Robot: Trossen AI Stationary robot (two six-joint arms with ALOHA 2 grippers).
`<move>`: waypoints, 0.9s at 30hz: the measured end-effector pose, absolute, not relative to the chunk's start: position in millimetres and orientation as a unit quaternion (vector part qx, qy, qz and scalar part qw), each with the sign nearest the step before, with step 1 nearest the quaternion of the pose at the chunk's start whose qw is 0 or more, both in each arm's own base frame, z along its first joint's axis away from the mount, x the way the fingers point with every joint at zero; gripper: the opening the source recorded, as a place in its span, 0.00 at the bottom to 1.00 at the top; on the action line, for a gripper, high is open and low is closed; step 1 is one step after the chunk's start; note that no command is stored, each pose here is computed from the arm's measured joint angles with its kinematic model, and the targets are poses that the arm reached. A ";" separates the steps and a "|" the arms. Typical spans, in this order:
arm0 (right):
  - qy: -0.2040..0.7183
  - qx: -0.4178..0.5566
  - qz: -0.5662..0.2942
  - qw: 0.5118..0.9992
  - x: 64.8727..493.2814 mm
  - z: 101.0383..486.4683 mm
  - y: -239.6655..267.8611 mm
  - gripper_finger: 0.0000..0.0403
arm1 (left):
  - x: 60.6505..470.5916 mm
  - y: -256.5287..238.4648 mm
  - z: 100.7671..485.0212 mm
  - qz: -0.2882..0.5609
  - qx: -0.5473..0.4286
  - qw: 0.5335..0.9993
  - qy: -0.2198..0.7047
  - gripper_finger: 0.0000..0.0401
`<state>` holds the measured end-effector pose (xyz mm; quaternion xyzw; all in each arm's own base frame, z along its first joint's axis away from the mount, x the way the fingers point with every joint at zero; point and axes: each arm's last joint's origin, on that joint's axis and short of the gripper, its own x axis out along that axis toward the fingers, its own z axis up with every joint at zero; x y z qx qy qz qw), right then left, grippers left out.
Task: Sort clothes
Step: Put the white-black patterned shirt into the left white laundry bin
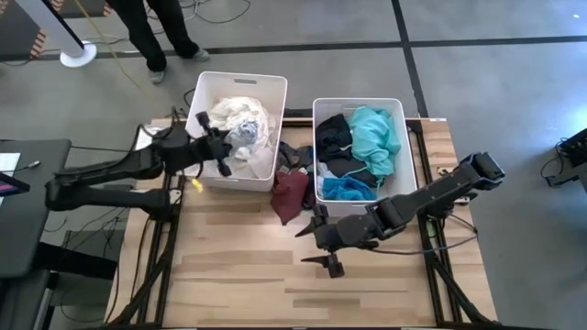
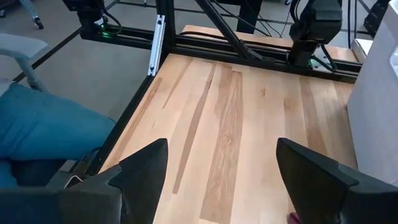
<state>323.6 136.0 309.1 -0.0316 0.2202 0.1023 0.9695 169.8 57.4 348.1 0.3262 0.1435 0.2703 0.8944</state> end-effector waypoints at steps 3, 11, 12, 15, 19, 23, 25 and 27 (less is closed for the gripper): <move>0.221 -0.030 0.107 0.969 322.1 309.0 139.6 0.77 | 172.8 70.7 337.1 0.263 0.297 0.900 0.182 0.15; 0.221 -0.034 0.102 0.969 319.9 308.6 143.8 0.77 | 186.0 105.9 299.2 0.222 0.207 0.908 0.289 0.15; 0.221 -0.034 0.101 0.969 319.8 308.5 144.1 0.77 | 188.0 109.6 294.8 0.219 0.198 0.907 0.299 0.15; 0.221 -0.035 0.101 0.969 319.3 308.5 145.2 0.77 | 193.3 119.1 281.9 0.208 0.175 0.904 0.330 0.15; 0.220 -0.037 0.097 0.970 318.6 308.4 146.4 0.77 | 198.5 127.7 268.0 0.198 0.149 0.899 0.360 0.15; 0.222 -0.039 0.095 0.970 318.2 307.9 146.7 0.77 | 202.2 131.2 257.5 0.173 0.122 0.902 0.377 0.17; 0.223 -0.039 0.094 0.969 318.5 307.6 145.9 0.77 | 203.6 131.9 253.9 0.167 0.115 0.900 0.385 0.18; 0.224 -0.040 0.093 0.969 318.5 306.2 145.4 0.77 | 203.2 131.6 252.1 0.166 0.107 0.899 0.392 0.19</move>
